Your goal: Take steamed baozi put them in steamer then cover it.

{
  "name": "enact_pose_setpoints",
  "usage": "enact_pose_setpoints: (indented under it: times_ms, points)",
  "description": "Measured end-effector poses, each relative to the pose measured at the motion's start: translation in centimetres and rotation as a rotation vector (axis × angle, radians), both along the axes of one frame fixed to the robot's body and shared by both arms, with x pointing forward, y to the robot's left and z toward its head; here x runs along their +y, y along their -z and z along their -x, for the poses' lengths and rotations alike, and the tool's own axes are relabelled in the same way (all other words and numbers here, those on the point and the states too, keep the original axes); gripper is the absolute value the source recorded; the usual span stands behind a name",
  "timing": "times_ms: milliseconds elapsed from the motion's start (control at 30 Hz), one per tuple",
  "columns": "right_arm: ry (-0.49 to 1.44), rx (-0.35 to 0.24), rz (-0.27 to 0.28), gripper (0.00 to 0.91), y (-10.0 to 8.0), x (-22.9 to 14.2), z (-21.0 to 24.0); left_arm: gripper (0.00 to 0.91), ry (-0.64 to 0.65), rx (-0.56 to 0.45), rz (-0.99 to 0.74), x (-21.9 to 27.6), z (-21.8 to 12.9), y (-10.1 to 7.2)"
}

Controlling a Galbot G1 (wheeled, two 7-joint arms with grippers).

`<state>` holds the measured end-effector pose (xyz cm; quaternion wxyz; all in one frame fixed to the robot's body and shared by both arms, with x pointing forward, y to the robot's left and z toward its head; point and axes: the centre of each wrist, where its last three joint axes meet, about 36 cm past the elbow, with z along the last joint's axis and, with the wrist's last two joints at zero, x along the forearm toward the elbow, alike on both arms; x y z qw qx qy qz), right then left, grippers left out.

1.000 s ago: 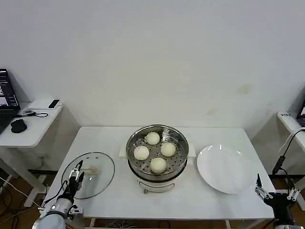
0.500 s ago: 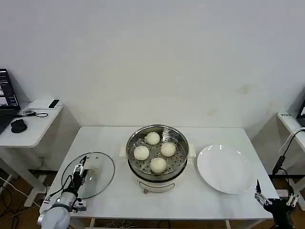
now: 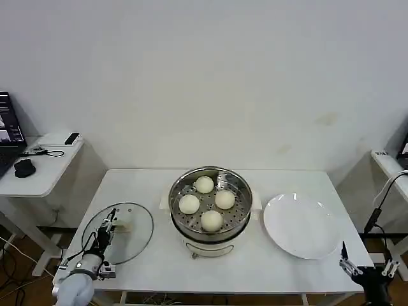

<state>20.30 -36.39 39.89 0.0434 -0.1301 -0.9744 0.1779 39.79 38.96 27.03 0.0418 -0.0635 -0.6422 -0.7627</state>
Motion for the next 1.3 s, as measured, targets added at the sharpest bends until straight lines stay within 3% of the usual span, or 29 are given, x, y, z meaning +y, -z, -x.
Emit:
enact_pose_setpoints:
  times_ms: [333, 533, 1133, 1300]
  points:
    - [-0.019, 0.007, -0.007, 0.907, -0.1, 0.6, -0.1, 0.000, -0.007, -0.021, -0.006, 0.0, 0.4, -0.5]
    - [-0.037, 0.020, -0.008, 0.907, 0.1, 0.9, -0.2, 0.000, -0.035, -0.055, -0.010, 0.1, 0.6, -2.3]
    - [-0.078, 0.046, -0.007, 0.907, -0.2, 1.2, -0.4, 0.000, -0.168, -0.256, 0.078, -4.5, 0.0, -13.3]
    - [-0.084, 0.051, -0.009, 0.907, -0.1, 1.3, -0.3, 0.000, -0.146, -0.281, 0.100, -7.2, -0.2, -15.2]
